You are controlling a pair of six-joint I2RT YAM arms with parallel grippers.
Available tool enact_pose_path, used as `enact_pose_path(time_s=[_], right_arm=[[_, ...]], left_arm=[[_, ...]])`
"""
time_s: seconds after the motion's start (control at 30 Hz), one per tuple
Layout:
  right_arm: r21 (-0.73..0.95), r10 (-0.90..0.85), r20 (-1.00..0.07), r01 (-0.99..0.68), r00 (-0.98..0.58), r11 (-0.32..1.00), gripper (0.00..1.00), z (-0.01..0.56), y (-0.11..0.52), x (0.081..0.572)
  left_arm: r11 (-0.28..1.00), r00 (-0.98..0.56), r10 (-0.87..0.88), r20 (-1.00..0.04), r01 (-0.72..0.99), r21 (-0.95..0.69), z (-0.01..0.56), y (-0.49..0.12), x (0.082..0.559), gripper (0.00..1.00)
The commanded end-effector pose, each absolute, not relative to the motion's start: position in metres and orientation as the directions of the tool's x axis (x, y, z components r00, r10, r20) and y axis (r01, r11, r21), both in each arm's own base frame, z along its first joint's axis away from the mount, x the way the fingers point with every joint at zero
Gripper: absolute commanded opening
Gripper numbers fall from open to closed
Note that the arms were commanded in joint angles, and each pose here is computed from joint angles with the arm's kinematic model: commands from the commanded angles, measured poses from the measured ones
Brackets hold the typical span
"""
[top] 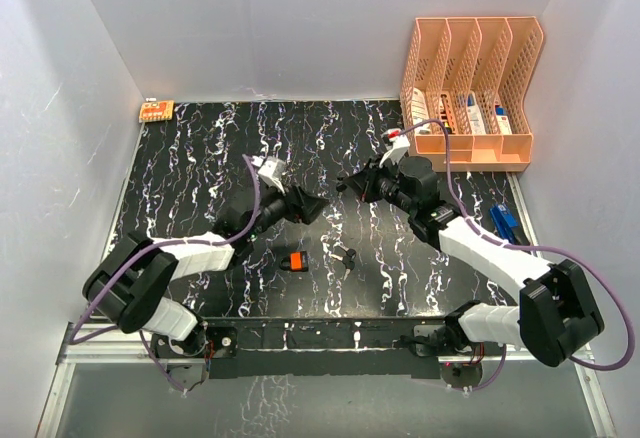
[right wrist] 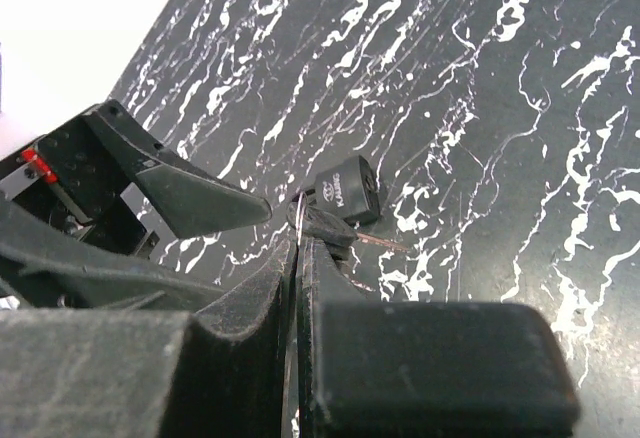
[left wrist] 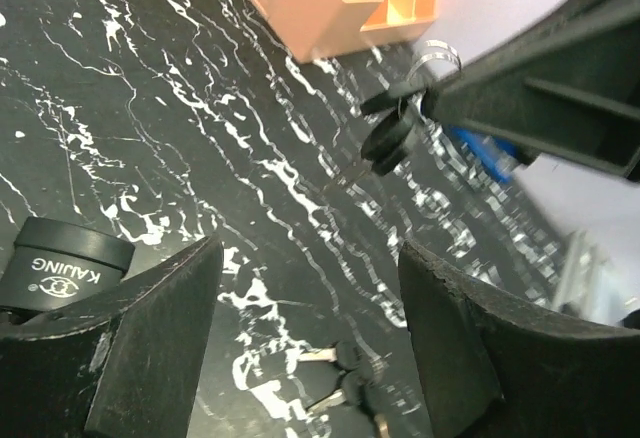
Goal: Unlock with the key
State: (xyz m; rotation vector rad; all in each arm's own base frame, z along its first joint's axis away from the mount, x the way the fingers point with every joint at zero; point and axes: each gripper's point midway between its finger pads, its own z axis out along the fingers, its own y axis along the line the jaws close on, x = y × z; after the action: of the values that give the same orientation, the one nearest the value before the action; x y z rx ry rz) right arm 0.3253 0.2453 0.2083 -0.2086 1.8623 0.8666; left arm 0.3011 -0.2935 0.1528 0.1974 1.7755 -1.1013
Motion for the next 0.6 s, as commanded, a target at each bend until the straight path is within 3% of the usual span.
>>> enact_pose_path(time_s=[0.0,0.27,0.57], right_arm=[[0.431,0.232,-0.889,-0.554,-0.394,0.712,0.00,0.245,0.244,0.326],[0.438,0.218,-0.887,-0.588,-0.407,0.681,0.00,0.250,0.246,0.315],[0.462,0.213,-0.876,-0.628,-0.433,0.626,0.00,0.250,0.253,0.305]], left_arm=[[0.613,-0.276,-0.089,-0.957,0.742,-0.271,0.145,-0.295,0.292,0.69],[0.572,-0.055,-0.080,-0.995,0.815,-0.091,0.150,-0.294,0.286,0.68],[0.528,0.023,-0.106,-0.994,0.849,-0.037,0.149,-0.307,0.287,0.62]])
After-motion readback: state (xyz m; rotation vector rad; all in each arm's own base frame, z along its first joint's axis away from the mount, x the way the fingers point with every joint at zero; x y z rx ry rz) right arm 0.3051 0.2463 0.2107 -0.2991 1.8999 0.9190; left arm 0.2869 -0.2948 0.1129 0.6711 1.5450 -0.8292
